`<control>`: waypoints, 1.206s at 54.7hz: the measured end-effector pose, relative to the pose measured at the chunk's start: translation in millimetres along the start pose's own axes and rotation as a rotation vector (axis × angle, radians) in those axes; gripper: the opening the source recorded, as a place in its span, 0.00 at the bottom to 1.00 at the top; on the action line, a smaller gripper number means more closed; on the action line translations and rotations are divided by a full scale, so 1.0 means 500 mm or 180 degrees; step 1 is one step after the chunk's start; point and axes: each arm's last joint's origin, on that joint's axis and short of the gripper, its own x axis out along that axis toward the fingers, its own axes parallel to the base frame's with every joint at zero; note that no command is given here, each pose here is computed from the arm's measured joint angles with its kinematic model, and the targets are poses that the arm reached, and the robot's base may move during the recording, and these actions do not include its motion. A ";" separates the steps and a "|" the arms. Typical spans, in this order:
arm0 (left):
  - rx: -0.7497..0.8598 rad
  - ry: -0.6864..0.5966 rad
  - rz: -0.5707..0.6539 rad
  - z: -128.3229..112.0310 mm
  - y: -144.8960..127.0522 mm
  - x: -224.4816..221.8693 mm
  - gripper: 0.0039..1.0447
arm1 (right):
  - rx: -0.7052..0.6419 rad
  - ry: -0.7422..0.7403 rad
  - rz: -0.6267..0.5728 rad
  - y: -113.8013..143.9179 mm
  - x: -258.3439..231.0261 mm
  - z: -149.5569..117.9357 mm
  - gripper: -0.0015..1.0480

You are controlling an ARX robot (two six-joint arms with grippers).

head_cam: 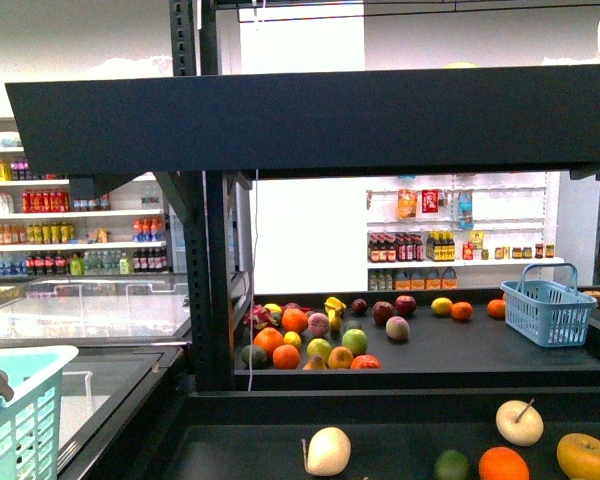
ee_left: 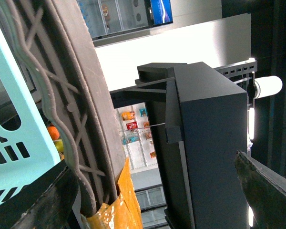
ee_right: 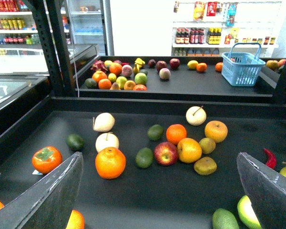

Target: Pick lemon from shelf

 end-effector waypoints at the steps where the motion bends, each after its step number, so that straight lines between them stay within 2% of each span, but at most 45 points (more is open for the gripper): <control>1: 0.0002 -0.0002 0.0008 0.000 -0.001 -0.001 0.93 | 0.0000 0.0001 -0.0001 0.000 0.000 0.000 0.93; 17: 0.0125 -0.0037 0.0268 -0.008 -0.035 -0.035 0.93 | 0.0000 0.0000 -0.0001 0.000 0.000 0.000 0.93; 24: 0.0381 -0.0102 0.0437 -0.012 -0.065 -0.054 0.93 | 0.0000 0.0001 0.0000 0.000 0.000 0.000 0.93; 28: 0.0724 -0.0175 0.0605 -0.022 -0.091 -0.073 0.93 | 0.0000 0.0000 -0.0001 0.000 0.000 0.000 0.93; 32: 0.1333 -0.0190 0.0719 -0.046 -0.127 -0.096 0.93 | 0.0000 0.0001 -0.0001 0.000 0.000 0.000 0.93; 37: 0.2159 -0.0047 0.0630 -0.089 -0.178 -0.120 0.93 | 0.0000 0.0001 0.0000 0.000 0.000 0.000 0.93; 45: 0.3242 0.0129 0.0445 -0.154 -0.222 -0.152 0.93 | 0.0000 0.0000 -0.0001 0.000 0.000 0.000 0.93; 50: 0.3630 0.0179 0.0321 -0.193 -0.231 -0.180 0.93 | 0.0000 0.0000 0.0000 0.000 0.000 0.000 0.93; 55: 0.3773 0.0262 0.0185 -0.226 -0.226 -0.215 0.93 | 0.0000 0.0000 -0.0001 0.000 0.000 0.000 0.93; 59: 0.3986 0.0558 0.0211 -0.238 -0.214 -0.243 0.82 | 0.0000 0.0000 0.0000 0.000 0.000 0.000 0.93; 62: 0.4147 0.0730 0.0292 -0.235 -0.167 -0.281 0.67 | 0.0000 0.0000 -0.0002 0.000 0.000 0.000 0.93; 66: 0.4183 0.0776 0.0278 -0.226 -0.136 -0.299 0.53 | 0.0000 0.0000 0.0000 0.000 0.000 0.000 0.93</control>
